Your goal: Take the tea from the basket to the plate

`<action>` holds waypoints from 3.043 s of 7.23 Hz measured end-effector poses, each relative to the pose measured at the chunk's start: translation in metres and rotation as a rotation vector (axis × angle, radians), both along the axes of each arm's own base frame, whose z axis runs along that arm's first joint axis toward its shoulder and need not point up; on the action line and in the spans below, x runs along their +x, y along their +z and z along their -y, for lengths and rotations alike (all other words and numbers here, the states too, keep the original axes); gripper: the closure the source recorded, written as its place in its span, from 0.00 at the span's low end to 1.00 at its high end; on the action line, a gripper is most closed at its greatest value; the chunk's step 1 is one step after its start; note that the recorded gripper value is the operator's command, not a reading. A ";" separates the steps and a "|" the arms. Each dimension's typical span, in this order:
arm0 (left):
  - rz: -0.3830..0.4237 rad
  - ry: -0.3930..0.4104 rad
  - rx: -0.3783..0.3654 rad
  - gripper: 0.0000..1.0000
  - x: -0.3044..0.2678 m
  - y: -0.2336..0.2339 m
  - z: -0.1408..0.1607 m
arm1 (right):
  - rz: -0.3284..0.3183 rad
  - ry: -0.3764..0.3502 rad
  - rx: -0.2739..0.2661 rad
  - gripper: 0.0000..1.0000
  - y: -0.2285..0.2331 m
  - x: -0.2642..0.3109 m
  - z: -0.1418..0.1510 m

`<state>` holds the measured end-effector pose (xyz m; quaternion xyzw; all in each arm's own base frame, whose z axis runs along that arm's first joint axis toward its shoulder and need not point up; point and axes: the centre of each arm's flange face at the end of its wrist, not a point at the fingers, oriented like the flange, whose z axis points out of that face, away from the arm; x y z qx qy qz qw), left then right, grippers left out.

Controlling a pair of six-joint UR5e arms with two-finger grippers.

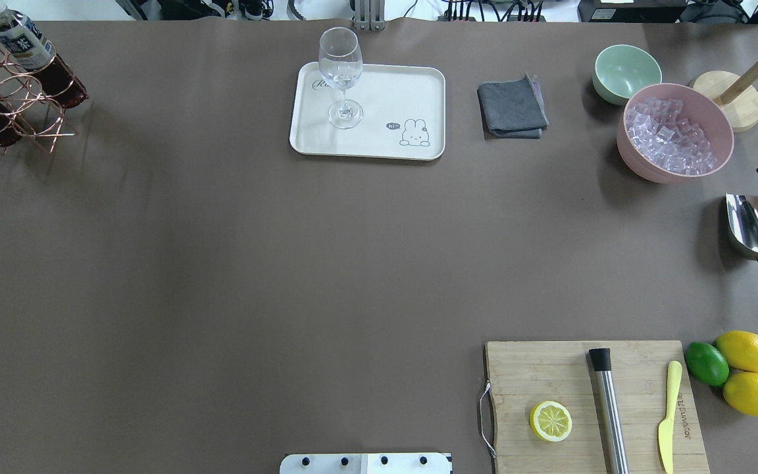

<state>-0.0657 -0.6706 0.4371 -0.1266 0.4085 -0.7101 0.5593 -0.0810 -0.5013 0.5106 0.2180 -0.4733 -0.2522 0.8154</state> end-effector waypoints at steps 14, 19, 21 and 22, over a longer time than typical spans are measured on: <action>-0.197 0.118 -0.083 1.00 0.418 -0.403 -0.248 | 0.415 -0.028 0.763 0.00 -0.151 -0.167 0.014; -0.228 0.126 -0.105 1.00 0.450 -0.421 -0.265 | 0.641 0.069 0.875 0.00 -0.161 -0.209 -0.016; -0.220 0.129 -0.109 1.00 0.457 -0.417 -0.263 | 0.681 0.088 0.879 0.00 -0.164 -0.215 -0.020; -0.214 0.132 -0.105 1.00 0.462 -0.416 -0.265 | 0.687 0.088 0.880 0.00 -0.165 -0.216 -0.022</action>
